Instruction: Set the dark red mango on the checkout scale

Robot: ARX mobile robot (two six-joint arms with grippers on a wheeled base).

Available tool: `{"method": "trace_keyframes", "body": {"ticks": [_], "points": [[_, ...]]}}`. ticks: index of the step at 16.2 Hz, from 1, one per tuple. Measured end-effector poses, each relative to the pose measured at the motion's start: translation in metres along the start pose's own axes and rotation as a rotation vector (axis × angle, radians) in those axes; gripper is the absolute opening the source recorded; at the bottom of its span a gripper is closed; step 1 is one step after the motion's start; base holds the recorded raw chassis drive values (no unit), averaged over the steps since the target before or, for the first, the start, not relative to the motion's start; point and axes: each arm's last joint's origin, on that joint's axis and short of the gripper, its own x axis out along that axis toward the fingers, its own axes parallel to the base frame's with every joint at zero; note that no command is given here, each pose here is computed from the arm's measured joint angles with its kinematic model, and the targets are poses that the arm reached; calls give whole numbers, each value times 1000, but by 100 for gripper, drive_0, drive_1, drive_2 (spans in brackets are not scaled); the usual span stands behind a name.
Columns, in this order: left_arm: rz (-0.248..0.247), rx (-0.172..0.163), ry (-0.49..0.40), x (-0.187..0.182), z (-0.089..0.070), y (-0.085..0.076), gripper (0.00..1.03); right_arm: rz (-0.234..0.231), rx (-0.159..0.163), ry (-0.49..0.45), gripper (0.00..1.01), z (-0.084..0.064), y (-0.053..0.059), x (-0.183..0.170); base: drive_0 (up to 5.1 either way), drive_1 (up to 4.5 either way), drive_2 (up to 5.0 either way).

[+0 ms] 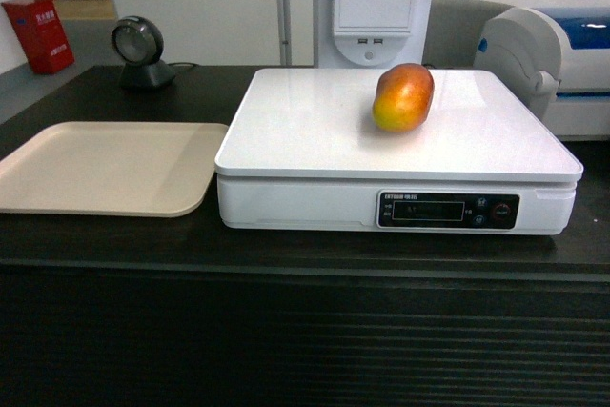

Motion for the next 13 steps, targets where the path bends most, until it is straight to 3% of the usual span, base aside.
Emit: {"method": "trace_keyframes", "body": {"ticks": [3,4,5,7,13], "points": [[17,-1,4,-15,-18,-7,6,0,0,0,98,0,0,0,0,0,0],[6,-4,-1,-19,-22,-15,2,0,0,0,98,0,0,0,0,0,0],[-13,-3,-2,-22,-25,-18,2,0,0,0,98,0,0,0,0,0,0],[13,-4,1,-30,-33,-16,2,0,0,0,98,0,0,0,0,0,0],[11,-4,0,-45,-45,-16,2,0,0,0,98,0,0,0,0,0,0]]}}
